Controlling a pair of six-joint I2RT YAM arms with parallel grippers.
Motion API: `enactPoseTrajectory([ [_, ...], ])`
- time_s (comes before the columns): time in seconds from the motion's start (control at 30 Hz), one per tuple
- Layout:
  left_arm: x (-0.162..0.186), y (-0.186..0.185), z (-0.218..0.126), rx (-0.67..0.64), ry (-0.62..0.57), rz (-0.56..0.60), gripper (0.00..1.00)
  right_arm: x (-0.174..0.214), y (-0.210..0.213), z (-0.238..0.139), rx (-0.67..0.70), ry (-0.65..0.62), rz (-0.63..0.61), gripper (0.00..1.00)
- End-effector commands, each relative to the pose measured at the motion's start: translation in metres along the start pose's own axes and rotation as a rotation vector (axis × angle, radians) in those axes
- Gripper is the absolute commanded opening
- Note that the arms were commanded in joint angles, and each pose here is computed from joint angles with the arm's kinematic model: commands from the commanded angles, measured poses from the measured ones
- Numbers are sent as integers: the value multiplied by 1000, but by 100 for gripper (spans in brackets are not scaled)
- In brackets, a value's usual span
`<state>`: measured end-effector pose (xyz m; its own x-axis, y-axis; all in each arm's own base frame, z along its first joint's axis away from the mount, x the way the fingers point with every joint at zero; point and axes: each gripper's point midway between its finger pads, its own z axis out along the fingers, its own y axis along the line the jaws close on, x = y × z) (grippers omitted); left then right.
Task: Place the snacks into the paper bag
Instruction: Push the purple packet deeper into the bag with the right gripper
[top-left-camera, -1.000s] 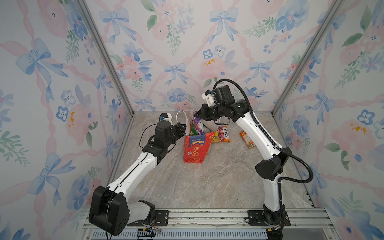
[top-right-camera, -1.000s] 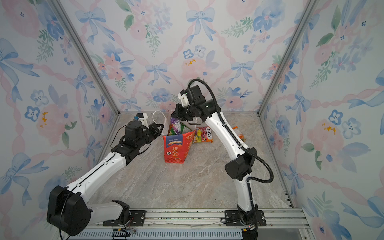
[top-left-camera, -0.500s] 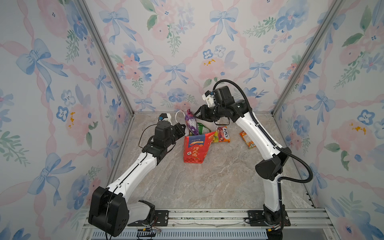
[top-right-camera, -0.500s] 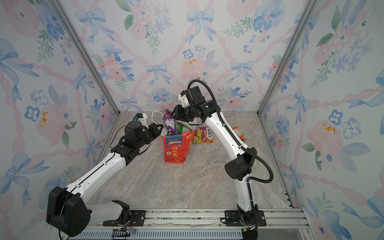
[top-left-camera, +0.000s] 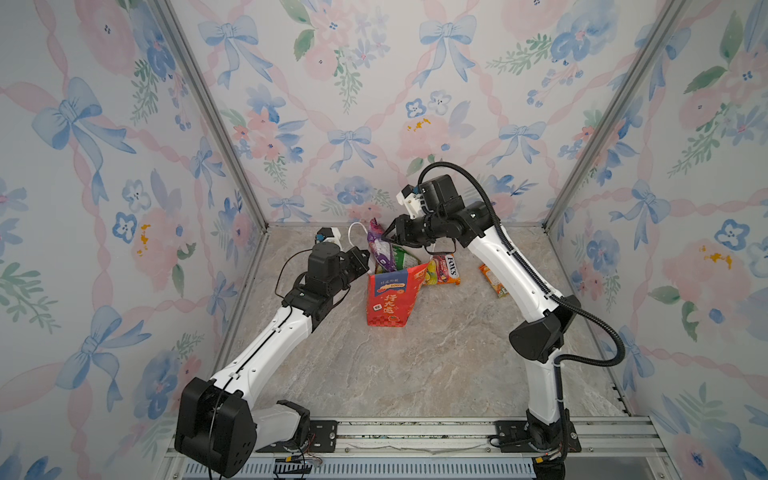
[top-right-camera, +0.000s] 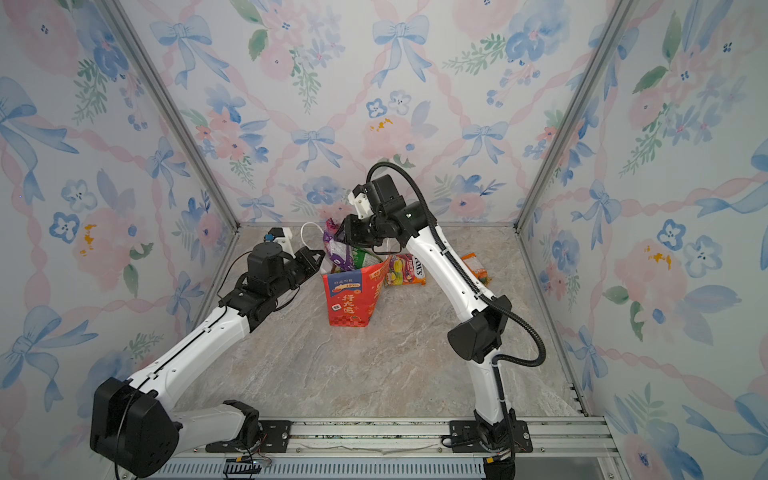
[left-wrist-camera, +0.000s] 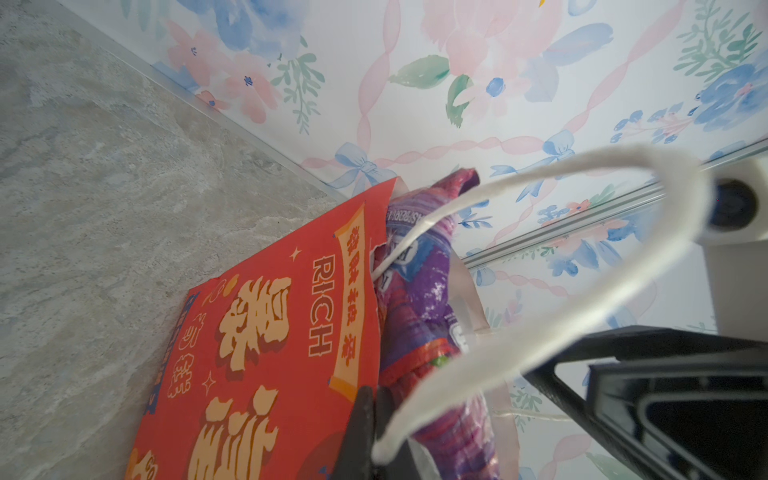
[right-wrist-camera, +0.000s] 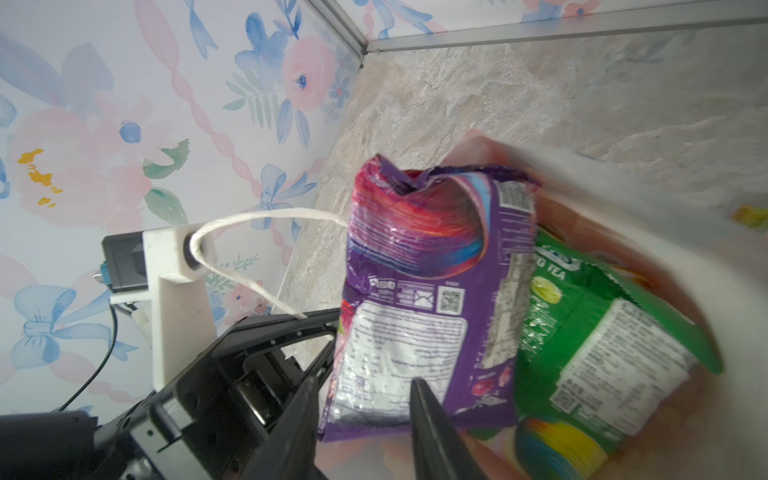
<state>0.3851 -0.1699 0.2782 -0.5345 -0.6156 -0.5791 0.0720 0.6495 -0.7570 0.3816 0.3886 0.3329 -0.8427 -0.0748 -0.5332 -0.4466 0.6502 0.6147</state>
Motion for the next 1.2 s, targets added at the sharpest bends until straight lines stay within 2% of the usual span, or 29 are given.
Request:
enactPoseTrajectory([
  [0.0, -9, -3, -8, 13, -34, 25, 0, 3, 46, -12, -121, -10, -88, 39],
  [0.1, -8, -4, -9, 15, -34, 26, 0, 5, 57, -8, -174, 2, -81, 38],
  [0.23, -10, -5, -12, 19, -41, 26, 0, 10, 54, 1, -169, 18, -73, 37],
  [0.43, -11, -5, -15, 15, -46, 26, 0, 13, 27, 16, -79, 29, -66, 34],
  [0.57, -11, -4, -17, 15, -49, 26, 0, 16, 14, 29, -67, 56, -45, 33],
  [0.83, -12, -2, -18, 9, -52, 24, 0, 36, -18, 57, -2, 151, 7, 31],
  [1.0, -13, 0, -20, 7, -58, 22, 0, 50, -37, 60, 75, 184, 25, 29],
  [1.17, -15, 4, -22, -2, -62, 19, 0, 54, -40, 48, 94, 171, 25, 29],
])
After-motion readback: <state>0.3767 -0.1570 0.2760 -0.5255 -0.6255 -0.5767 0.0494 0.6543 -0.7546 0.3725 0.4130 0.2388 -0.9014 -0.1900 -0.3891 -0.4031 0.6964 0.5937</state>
